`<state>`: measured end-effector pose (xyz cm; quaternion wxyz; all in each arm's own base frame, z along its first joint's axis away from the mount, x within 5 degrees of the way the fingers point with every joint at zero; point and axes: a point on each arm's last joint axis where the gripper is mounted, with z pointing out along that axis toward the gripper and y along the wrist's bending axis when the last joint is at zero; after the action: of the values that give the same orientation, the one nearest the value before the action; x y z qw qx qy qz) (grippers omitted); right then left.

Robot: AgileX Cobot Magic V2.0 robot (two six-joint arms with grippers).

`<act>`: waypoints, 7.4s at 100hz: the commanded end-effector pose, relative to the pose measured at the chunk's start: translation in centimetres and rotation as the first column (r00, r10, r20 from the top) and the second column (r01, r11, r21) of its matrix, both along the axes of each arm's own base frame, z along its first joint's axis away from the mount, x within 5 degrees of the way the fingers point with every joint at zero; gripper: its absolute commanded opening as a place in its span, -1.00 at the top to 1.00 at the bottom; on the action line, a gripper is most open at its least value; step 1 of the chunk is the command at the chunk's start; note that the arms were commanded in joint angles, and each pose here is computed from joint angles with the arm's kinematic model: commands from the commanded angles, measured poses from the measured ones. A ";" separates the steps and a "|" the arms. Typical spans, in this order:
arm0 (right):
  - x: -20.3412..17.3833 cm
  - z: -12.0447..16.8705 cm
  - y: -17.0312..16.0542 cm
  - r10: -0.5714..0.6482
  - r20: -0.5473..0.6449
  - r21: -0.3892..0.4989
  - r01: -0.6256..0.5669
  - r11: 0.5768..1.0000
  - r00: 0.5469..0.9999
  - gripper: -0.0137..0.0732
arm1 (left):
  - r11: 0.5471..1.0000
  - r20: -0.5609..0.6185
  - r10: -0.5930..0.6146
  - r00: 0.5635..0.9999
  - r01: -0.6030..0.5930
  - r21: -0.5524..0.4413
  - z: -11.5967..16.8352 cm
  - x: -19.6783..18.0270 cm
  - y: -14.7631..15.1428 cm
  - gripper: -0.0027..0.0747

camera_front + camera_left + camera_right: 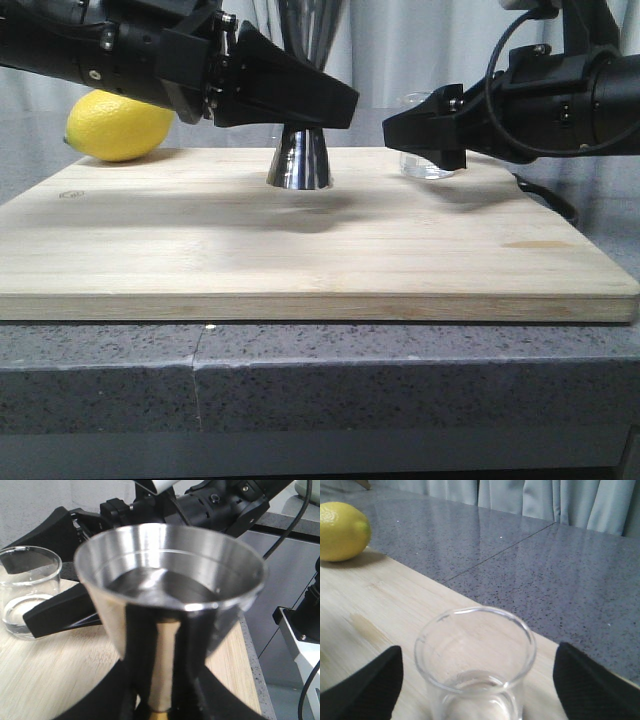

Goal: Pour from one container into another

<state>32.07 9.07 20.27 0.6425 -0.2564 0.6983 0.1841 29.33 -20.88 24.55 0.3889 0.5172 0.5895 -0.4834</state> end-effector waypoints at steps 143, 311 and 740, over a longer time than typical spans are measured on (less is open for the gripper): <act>-12.2 19.0 -2.4 -0.126 0.490 0.060 0.111 0.992 0.863 -0.61 | 0.962 0.116 0.196 0.974 -0.168 -0.213 3.2 2.5 6.5 0.98; -12.2 19.0 -2.4 -0.126 0.491 0.061 0.110 0.992 0.862 -0.61 | 0.964 0.058 0.206 0.977 -0.192 -0.184 -0.1 0.7 6.9 0.08; -28.0 6.9 -9.4 -0.610 0.178 0.186 0.583 0.791 0.772 0.86 | -0.169 -0.131 0.981 -0.144 -0.964 -0.206 -2.2 -24.4 21.3 0.98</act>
<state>4.12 -0.55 25.88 0.7311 0.0115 0.6819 -0.0163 5.30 -0.01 20.57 0.6583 -0.1127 0.7413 -0.0671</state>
